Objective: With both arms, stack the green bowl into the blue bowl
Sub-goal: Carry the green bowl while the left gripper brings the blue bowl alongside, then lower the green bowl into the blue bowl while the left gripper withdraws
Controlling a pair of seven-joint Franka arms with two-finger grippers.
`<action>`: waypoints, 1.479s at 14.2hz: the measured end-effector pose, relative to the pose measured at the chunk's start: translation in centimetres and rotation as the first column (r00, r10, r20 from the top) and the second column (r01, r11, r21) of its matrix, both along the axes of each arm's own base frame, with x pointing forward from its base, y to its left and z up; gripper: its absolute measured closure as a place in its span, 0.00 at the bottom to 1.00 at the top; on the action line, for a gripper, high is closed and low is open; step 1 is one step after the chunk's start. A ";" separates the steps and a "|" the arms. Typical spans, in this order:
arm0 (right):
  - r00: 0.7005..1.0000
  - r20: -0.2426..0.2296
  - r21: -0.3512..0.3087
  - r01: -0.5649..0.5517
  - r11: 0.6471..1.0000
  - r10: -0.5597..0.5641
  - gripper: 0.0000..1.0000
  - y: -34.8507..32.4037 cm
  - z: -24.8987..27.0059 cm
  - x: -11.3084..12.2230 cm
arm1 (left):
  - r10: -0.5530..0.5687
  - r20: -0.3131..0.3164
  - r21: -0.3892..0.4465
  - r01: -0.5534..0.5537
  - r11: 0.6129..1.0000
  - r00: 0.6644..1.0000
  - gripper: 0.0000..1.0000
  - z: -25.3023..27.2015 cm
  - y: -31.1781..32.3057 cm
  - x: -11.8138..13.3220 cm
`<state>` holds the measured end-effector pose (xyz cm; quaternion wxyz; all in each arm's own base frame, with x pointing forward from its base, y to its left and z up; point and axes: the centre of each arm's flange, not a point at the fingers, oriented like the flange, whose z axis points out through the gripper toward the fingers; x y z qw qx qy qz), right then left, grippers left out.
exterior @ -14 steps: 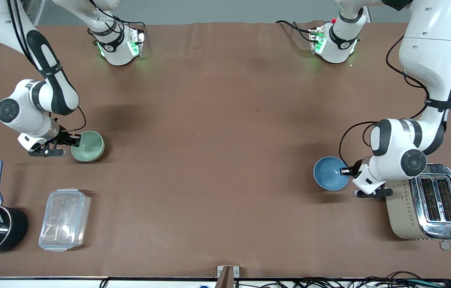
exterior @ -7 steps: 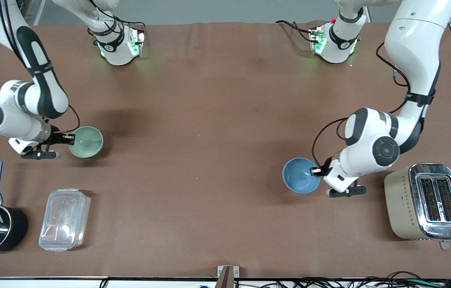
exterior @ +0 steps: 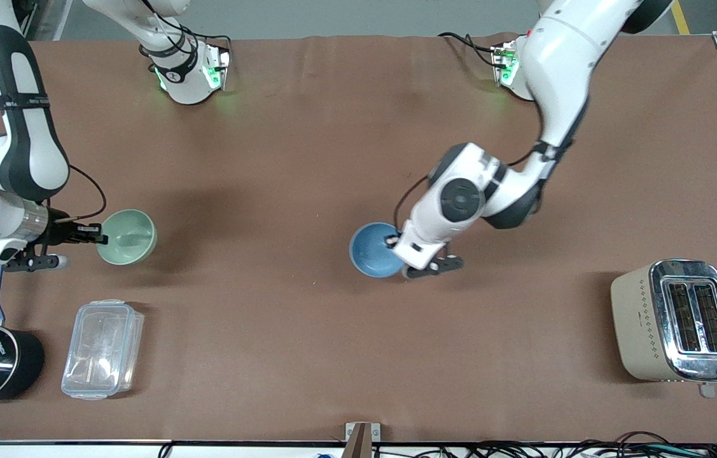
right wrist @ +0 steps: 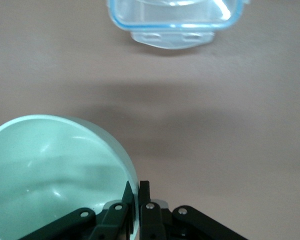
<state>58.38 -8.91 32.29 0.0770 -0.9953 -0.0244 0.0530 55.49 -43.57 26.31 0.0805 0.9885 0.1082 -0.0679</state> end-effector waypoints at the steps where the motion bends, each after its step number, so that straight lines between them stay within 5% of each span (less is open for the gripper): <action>1: 1.000 0.001 -0.001 0.003 1.000 -0.003 0.94 1.5 0.3 0.4 | 0.008 -0.006 -0.004 -0.008 1.000 1.000 0.96 -1.1 -1.8 -0.9; 7: 0.994 -0.049 -0.020 0.097 0.995 -0.098 0.95 12.4 2.2 1.5 | 0.031 0.019 -0.060 -0.030 0.998 0.999 0.96 -4.6 -7.6 -4.0; 10: 0.985 -0.060 -0.040 0.159 0.986 -0.161 0.95 17.6 2.5 1.2 | 0.043 0.043 -0.081 -0.039 0.996 0.998 0.70 -4.7 -8.2 -3.8; 13: 0.971 -0.079 -0.043 0.221 0.974 -0.224 0.95 22.9 2.6 0.2 | 0.069 0.114 -0.054 -0.063 0.997 0.991 0.41 -1.0 -5.8 -0.3; 17: 0.947 -0.099 -0.063 0.300 0.952 -0.305 0.95 31.5 2.7 -2.3 | 0.094 0.205 0.095 -0.116 0.989 0.974 0.01 7.2 3.3 5.9; 21: 0.919 -0.035 -0.037 0.390 0.920 -0.392 0.95 40.3 3.2 -5.3 | 0.122 0.224 0.155 -0.159 0.975 0.967 0.00 18.1 16.2 9.8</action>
